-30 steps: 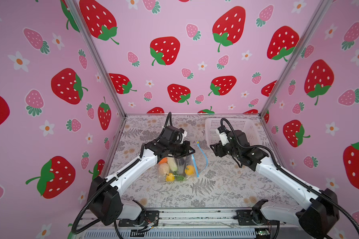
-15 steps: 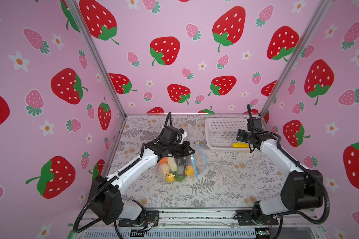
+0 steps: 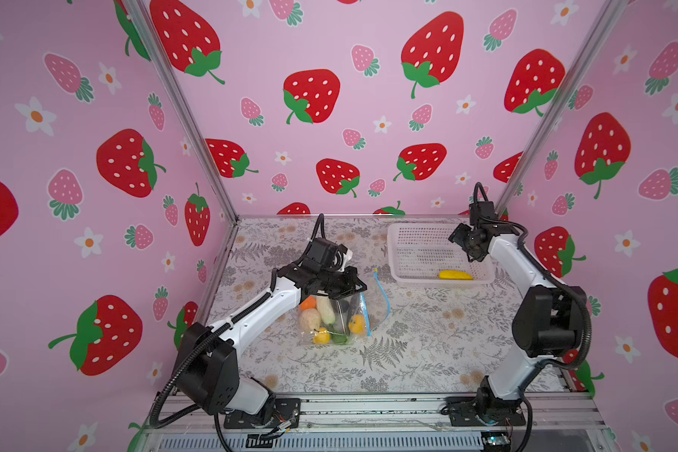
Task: Place the food in the zip-top bag and seal the zipper
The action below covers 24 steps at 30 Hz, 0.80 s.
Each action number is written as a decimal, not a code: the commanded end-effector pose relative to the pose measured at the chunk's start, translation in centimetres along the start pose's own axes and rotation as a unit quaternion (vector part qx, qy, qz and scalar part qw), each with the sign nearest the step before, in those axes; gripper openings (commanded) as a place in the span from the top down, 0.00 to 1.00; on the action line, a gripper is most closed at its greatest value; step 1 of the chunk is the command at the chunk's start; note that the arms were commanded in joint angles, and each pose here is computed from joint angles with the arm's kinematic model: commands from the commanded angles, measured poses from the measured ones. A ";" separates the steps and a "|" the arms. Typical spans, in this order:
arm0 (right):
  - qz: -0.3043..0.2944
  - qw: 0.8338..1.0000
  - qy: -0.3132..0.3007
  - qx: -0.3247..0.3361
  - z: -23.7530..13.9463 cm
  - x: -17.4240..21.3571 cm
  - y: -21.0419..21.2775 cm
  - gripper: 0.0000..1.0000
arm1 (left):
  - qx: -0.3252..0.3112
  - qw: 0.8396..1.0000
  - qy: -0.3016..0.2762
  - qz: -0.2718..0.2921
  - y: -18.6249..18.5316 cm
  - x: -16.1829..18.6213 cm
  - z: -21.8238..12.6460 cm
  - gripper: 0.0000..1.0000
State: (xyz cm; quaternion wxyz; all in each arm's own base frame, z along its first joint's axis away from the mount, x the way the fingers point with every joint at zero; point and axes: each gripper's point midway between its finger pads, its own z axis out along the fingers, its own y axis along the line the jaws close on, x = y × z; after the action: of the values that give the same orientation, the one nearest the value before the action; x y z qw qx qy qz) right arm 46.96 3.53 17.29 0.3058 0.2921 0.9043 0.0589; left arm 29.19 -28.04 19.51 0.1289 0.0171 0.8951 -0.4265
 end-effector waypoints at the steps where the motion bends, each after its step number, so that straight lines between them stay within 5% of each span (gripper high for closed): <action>1: 0.057 0.996 0.052 0.038 1.0 1.9 -1.3 0.18 | 0.018 1.000 -0.008 0.010 -1.2 -1.0 -0.5 1.00; 11: 0.032 0.986 0.132 0.095 3.9 6.1 -4.0 0.18 | 0.028 0.999 -0.018 -0.002 -0.5 -1.7 -0.7 1.00; 24: 0.028 0.976 0.158 0.147 5.9 8.0 -6.6 0.15 | 0.038 0.999 -0.019 -0.014 0.6 -2.3 -0.7 1.00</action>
State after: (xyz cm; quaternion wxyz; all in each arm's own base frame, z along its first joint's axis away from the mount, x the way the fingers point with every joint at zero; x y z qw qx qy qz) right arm 43.10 3.15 7.86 0.1369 0.3348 0.9323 0.0054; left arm 31.20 -26.72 20.40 0.1471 0.0008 0.8799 -0.4518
